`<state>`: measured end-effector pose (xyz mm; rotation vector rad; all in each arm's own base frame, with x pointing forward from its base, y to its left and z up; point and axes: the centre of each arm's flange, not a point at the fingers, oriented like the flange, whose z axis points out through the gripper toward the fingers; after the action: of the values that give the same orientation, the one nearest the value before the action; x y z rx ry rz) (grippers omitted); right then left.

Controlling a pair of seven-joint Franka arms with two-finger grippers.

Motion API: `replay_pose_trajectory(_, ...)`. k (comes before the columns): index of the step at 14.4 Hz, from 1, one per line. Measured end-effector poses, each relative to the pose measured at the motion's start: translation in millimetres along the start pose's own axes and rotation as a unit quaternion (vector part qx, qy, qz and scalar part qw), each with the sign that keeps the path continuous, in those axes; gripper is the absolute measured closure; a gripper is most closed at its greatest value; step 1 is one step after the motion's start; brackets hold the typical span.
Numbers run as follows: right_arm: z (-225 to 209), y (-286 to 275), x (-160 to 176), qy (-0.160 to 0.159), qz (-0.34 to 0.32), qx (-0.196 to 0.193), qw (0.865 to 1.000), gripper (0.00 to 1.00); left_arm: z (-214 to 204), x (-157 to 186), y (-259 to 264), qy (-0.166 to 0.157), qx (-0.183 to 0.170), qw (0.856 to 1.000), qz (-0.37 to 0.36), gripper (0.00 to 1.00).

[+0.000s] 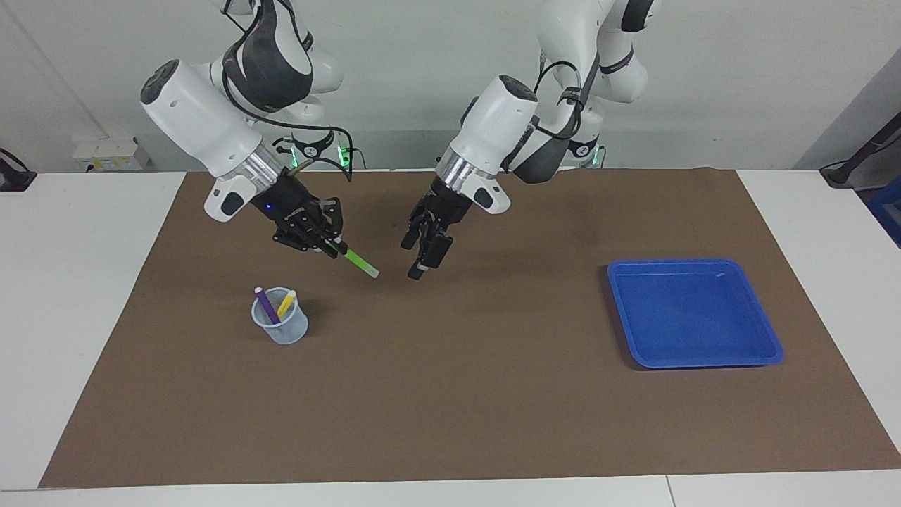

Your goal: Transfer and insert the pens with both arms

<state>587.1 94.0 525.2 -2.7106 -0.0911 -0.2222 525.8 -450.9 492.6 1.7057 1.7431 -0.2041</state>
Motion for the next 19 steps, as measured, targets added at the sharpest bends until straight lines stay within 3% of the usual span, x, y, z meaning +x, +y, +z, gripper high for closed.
replay_pose_trajectory(3, -18.6, 34.1, 1.8, -0.017, -0.035, -0.081, 0.996, 0.81, -1.6, 8.0, 4.9, 0.012, 0.009, 1.000, -0.005, 0.00)
replay_pose_trajectory(7, -32.0, 77.4, 3.2, -0.026, -0.064, -0.127, 0.989, 0.81, -12.0, 26.5, 21.7, 0.030, 0.014, 0.999, -0.011, 0.00)
replay_pose_trajectory(13, -17.1, 99.0, 13.5, -0.017, -0.073, -0.150, 0.986, 0.81, -32.6, 61.8, 52.5, 0.057, 0.016, 0.998, 0.013, 0.00)
replay_pose_trajectory(19, 21.7, 114.4, 26.4, -0.015, -0.080, -0.158, 0.984, 0.81, -61.2, 100.6, 73.1, 0.086, 0.066, 0.990, 0.089, 0.00)
